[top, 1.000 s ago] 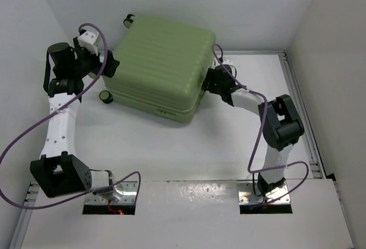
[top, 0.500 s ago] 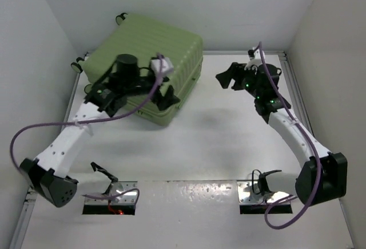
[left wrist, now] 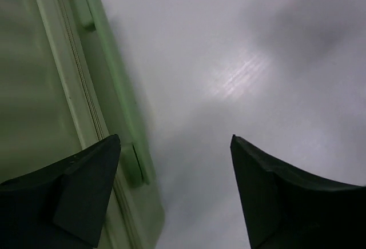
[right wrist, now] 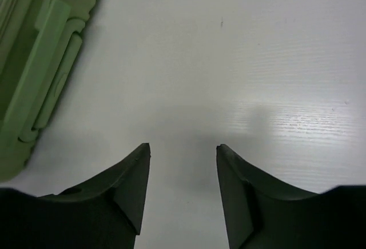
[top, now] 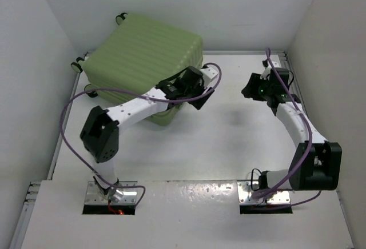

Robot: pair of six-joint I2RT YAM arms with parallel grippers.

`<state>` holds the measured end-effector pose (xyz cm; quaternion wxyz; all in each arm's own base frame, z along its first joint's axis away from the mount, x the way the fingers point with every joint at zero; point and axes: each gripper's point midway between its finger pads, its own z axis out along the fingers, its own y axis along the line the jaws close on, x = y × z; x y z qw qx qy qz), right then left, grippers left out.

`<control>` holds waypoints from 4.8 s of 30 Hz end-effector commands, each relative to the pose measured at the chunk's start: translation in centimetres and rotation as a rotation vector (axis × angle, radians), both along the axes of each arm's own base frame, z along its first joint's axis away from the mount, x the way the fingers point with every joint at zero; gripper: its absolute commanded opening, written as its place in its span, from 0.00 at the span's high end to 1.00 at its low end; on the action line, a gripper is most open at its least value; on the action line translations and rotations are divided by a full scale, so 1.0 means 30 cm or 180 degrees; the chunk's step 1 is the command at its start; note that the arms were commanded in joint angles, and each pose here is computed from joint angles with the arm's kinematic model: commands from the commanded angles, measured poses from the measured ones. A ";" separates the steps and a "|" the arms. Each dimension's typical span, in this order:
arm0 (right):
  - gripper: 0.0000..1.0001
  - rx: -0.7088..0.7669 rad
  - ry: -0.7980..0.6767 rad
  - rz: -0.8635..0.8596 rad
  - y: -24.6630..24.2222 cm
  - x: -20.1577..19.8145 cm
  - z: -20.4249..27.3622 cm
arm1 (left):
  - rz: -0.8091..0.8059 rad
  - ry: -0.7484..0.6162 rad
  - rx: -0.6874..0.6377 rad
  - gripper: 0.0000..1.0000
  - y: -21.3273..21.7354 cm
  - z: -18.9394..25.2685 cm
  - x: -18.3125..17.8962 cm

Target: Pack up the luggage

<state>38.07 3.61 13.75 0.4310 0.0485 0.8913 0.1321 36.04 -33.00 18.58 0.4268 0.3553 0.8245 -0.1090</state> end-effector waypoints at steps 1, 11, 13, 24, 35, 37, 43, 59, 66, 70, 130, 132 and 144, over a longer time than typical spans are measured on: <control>0.51 0.0058 -0.0256 -0.0197 -0.062 0.064 0.101 | 0.0509 -0.0302 0.0127 0.21 -0.006 -0.003 0.120; 0.67 0.0142 -0.0153 -0.0269 -0.098 0.051 0.075 | 0.1168 -0.0438 0.0544 0.39 0.015 -0.152 0.225; 0.67 0.0163 -0.0132 -0.0254 -0.092 0.044 0.067 | 0.1299 -0.0535 0.0651 0.39 0.030 -0.155 0.235; 0.67 0.0200 -0.0127 -0.0081 -0.066 0.031 0.049 | 0.1186 -0.0144 0.0799 0.44 0.029 -0.336 0.227; 0.62 0.0470 -0.0684 0.0469 0.105 0.061 -0.006 | 0.0485 0.0040 0.0357 1.00 0.148 -0.294 0.027; 0.63 0.0410 -0.0793 0.0533 0.174 0.058 -0.014 | 0.0359 -0.0066 0.0240 1.00 0.176 -0.248 -0.023; 0.54 0.0120 -0.1174 0.0509 0.364 0.060 -0.024 | -0.0140 -0.0133 -0.0083 1.00 0.178 -0.142 -0.165; 0.47 0.0044 -0.1627 0.1036 0.609 0.028 0.023 | -0.0273 -0.0034 -0.0247 1.00 0.065 0.015 -0.194; 0.46 -0.0122 -0.1571 0.0928 0.602 0.075 -0.021 | -0.0369 -0.0059 -0.0357 1.00 0.037 0.065 -0.224; 0.45 -0.0045 -0.1640 0.0929 0.622 0.107 -0.002 | -0.0398 -0.0066 -0.0391 1.00 0.028 0.079 -0.225; 0.93 0.0073 -0.2507 0.1503 0.665 0.186 0.154 | -0.0362 -0.0010 -0.0380 1.00 0.078 0.065 -0.258; 0.90 0.0076 -0.2499 0.1487 0.664 0.198 0.152 | -0.0362 -0.0010 -0.0380 1.00 0.078 0.065 -0.258; 1.00 0.0033 -0.2405 0.1518 0.673 0.210 0.118 | -0.0399 -0.0042 -0.0339 1.00 0.087 0.062 -0.262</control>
